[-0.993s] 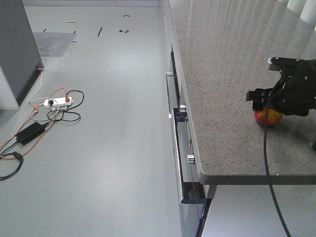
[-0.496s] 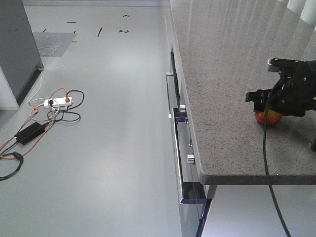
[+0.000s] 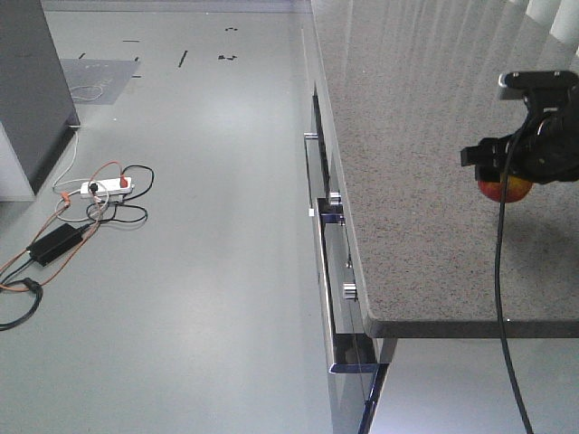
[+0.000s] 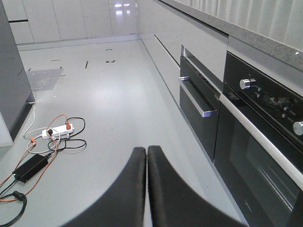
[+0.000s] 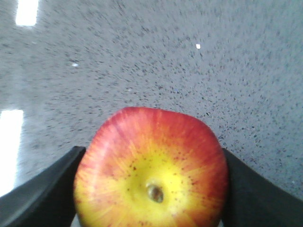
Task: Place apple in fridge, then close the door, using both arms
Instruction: 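Close the right gripper on the apple and lift it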
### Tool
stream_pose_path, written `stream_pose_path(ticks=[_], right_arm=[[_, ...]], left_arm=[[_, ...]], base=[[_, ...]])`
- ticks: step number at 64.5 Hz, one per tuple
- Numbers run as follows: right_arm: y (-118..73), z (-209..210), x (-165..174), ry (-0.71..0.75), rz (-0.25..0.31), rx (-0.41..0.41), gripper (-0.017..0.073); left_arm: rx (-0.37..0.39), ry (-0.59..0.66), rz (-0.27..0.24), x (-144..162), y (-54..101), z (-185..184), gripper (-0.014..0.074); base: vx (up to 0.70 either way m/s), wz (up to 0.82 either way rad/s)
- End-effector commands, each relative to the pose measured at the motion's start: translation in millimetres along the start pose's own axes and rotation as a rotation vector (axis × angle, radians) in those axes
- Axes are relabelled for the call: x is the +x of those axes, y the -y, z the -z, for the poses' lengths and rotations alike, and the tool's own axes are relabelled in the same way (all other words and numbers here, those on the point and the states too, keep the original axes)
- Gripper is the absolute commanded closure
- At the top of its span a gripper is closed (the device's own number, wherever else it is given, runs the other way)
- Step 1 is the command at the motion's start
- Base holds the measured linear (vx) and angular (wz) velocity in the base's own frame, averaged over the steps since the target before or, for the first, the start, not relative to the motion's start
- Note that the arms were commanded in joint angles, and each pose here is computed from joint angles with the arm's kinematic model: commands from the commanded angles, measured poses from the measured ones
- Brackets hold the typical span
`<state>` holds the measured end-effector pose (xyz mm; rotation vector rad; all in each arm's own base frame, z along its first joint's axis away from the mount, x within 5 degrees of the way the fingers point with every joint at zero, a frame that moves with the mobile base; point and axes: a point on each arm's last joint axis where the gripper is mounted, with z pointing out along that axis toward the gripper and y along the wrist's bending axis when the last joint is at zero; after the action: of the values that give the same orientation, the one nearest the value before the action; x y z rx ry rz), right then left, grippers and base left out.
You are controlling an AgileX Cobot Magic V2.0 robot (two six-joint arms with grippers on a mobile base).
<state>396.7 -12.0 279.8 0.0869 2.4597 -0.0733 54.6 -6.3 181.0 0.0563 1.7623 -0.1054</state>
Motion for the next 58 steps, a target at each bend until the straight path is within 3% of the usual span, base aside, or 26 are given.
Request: stream_pose_path(ticks=[1,12,40,58], right_arm=[[-1.5,48.3,-13.3,0.165,0.032,-0.010,0.0461],[1.4,88.2,3.3,0.247,0.022,-0.020,0.0459],[11.5,180.6,82.5,0.346,0.008,-0.022,0.0459],[16.9,214.5,138.9,0.293,-0.008,-0.017,0.0459]], left_arm=[[0.005,0.066,0.011,-1.0,0.1,-0.5,0.0598],[0.005,0.066,0.011,-1.0,0.1,-0.5,0.0598],[0.005,0.066,0.011,-1.0,0.1,-0.5,0.0598],[0.005,0.066,0.011,-1.0,0.1,-0.5,0.0598]], base=[[0.00,0.00],[0.00,0.00],[0.00,0.00],[0.00,0.00]])
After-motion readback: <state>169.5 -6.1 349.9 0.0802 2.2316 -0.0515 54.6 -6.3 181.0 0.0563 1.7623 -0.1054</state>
